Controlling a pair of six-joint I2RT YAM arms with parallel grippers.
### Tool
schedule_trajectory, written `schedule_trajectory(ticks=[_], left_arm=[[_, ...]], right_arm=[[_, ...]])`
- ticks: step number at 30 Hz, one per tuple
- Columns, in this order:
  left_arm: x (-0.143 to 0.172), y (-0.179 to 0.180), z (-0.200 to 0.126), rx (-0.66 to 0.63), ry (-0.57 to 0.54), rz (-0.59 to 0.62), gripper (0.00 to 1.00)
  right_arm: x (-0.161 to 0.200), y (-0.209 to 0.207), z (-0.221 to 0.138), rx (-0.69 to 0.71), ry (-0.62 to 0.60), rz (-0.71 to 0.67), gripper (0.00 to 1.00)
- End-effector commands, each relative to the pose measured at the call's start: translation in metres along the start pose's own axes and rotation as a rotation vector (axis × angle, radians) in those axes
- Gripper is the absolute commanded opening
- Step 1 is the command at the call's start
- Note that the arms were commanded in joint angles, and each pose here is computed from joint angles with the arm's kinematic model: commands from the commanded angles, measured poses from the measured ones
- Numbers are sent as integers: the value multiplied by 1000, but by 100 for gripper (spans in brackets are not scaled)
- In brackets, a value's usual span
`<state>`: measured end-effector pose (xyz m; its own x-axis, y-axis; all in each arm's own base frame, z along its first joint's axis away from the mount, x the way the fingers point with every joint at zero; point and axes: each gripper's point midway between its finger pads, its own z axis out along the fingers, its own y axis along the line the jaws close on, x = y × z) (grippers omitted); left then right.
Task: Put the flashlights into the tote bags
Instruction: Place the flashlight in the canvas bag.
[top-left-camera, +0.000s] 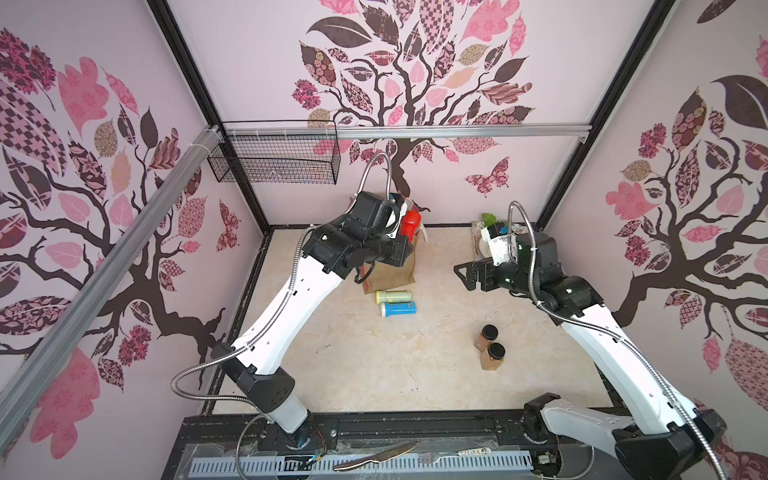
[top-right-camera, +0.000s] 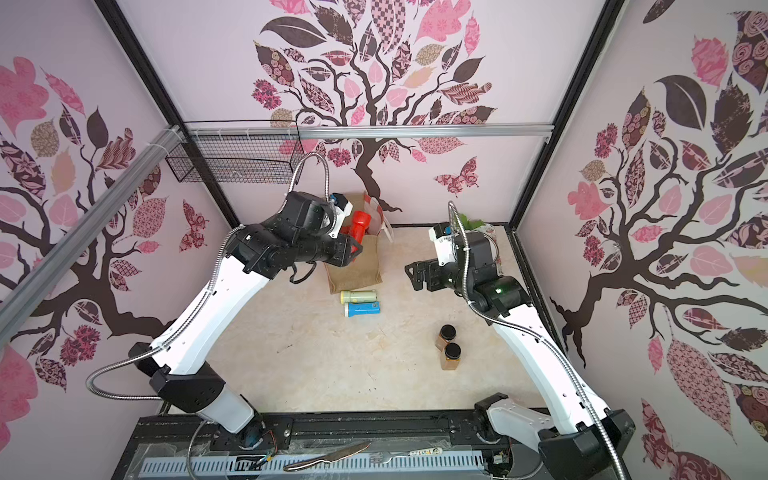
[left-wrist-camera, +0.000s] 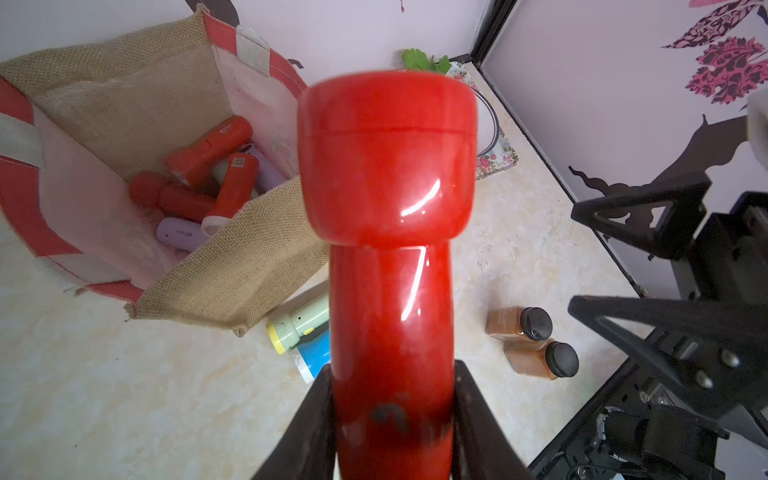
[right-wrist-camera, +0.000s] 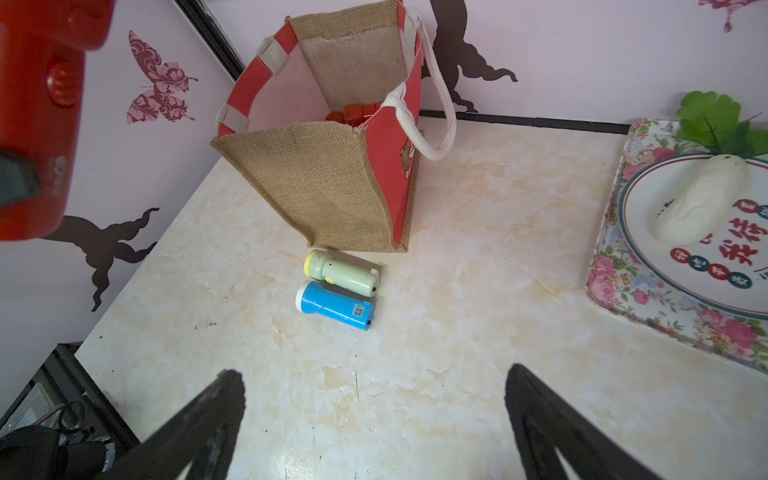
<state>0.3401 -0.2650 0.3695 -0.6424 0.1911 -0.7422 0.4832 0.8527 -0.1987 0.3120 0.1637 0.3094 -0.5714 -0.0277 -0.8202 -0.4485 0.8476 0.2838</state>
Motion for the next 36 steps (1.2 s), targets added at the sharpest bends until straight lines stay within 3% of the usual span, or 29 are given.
schedule_trajectory(ticks=[1, 10, 20, 24, 36], left_arm=[[-27, 12, -12, -23, -82, -53, 0], [-66, 62, 1, -30, -181, -168, 0], [-92, 113, 62, -113, -200, -224, 0], [-101, 141, 91, -169, -226, -230, 0], [-67, 201, 180, -251, -132, -296, 0]], right_arm=[[-13, 16, -15, -72, -72, -56, 100], [-19, 23, -15, -108, -96, -84, 100], [-13, 5, -12, -15, -93, -31, 100], [-16, 10, -10, -44, -94, -40, 100], [-30, 33, -5, -138, -137, -127, 100]])
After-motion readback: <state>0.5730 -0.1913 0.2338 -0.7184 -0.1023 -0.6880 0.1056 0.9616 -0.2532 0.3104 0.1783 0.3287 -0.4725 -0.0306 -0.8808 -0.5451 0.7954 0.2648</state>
